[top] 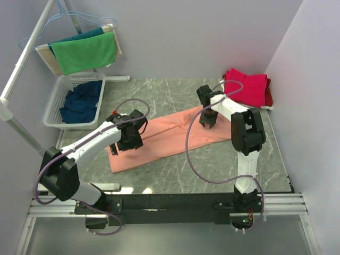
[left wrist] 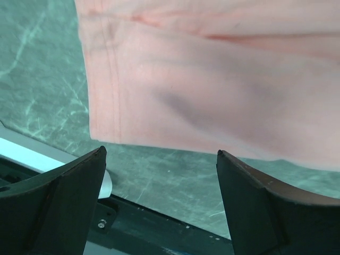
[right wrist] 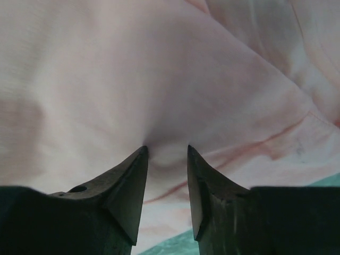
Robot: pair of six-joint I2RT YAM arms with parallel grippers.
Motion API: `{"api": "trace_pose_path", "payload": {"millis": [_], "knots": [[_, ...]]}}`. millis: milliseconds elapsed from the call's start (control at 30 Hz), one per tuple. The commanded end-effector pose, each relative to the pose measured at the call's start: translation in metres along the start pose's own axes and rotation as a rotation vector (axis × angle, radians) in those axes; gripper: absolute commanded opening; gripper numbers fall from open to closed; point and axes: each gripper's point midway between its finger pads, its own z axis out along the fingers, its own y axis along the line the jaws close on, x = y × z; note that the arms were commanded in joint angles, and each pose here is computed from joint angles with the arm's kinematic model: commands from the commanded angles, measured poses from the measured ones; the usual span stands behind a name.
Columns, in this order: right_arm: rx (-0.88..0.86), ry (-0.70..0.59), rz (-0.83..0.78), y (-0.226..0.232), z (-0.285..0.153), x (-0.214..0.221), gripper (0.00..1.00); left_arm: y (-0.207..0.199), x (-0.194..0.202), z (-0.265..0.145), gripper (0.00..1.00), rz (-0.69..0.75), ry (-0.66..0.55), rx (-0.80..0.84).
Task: Fold and stack the t-shirts
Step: Fold the tshirt
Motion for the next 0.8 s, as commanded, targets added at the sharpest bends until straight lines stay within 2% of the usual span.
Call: {"api": "trace_pose_path", "payload": {"millis": [0, 267, 367, 600, 767], "knots": [[0.035, -0.044, 0.03, -0.017, -0.018, -0.001, 0.44, 0.0, -0.024, -0.02, 0.9, -0.045, -0.095, 0.023], [0.037, 0.061, 0.024, -0.019, 0.001, 0.034, 0.44, -0.009, -0.029, -0.021, 0.9, -0.012, -0.104, 0.041], [0.032, 0.091, 0.01, -0.011, 0.009, 0.033, 0.44, -0.013, -0.034, -0.025, 0.9, -0.002, -0.108, 0.056], [-0.026, 0.067, 0.008, 0.032, 0.012, -0.013, 0.44, -0.019, -0.043, -0.035, 0.9, 0.03, -0.127, 0.078], [-0.089, 0.083, 0.006, 0.062, 0.023, -0.03, 0.44, -0.027, -0.047, -0.041, 0.9, 0.051, -0.131, 0.118]]}}
